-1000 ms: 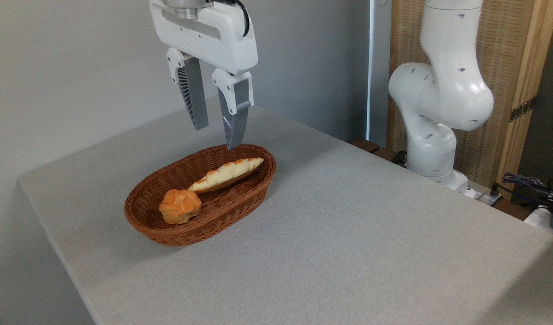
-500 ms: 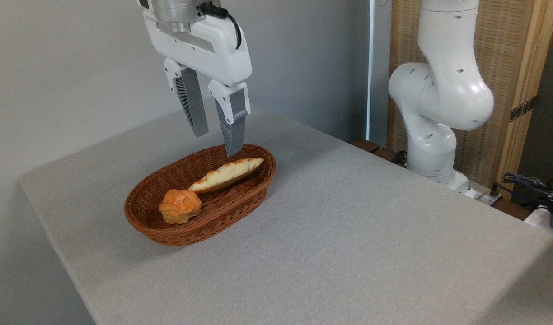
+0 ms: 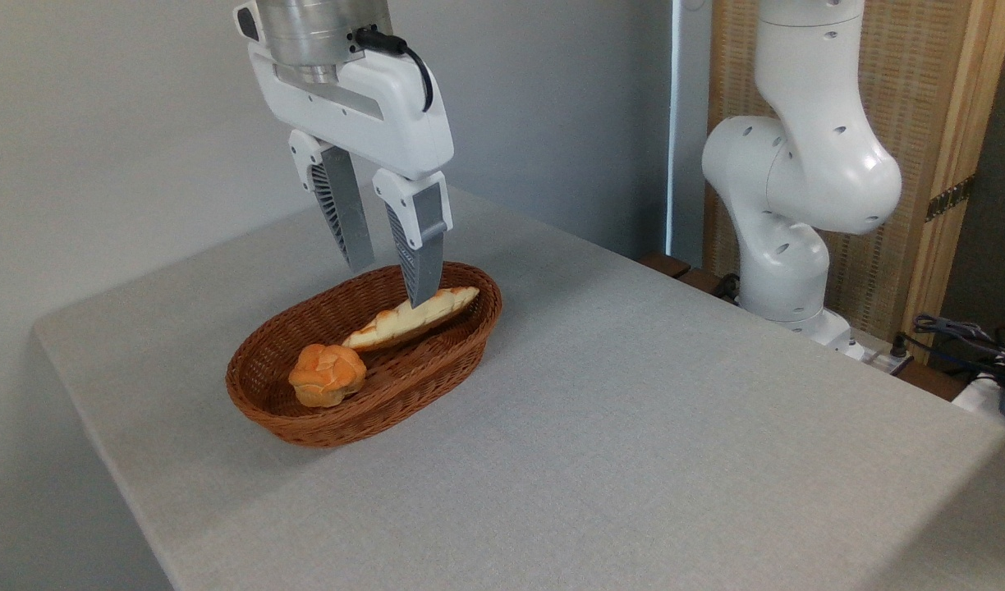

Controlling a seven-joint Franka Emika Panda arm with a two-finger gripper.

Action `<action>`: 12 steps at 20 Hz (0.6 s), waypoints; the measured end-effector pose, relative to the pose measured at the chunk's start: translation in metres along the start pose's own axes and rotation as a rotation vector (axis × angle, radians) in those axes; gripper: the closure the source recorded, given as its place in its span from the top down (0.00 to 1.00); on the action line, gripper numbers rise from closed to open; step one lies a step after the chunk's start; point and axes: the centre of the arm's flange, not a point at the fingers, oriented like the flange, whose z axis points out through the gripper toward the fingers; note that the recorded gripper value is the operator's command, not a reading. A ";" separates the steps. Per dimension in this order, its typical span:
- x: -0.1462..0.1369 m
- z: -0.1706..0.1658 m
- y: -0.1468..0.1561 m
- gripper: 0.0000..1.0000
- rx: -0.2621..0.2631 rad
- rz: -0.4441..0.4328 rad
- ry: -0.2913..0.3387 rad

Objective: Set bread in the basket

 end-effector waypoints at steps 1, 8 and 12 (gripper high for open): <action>0.001 -0.001 0.000 1.00 0.002 0.001 0.004; 0.006 0.002 0.008 1.00 0.016 0.020 0.010; 0.006 0.007 0.011 1.00 0.034 0.025 0.019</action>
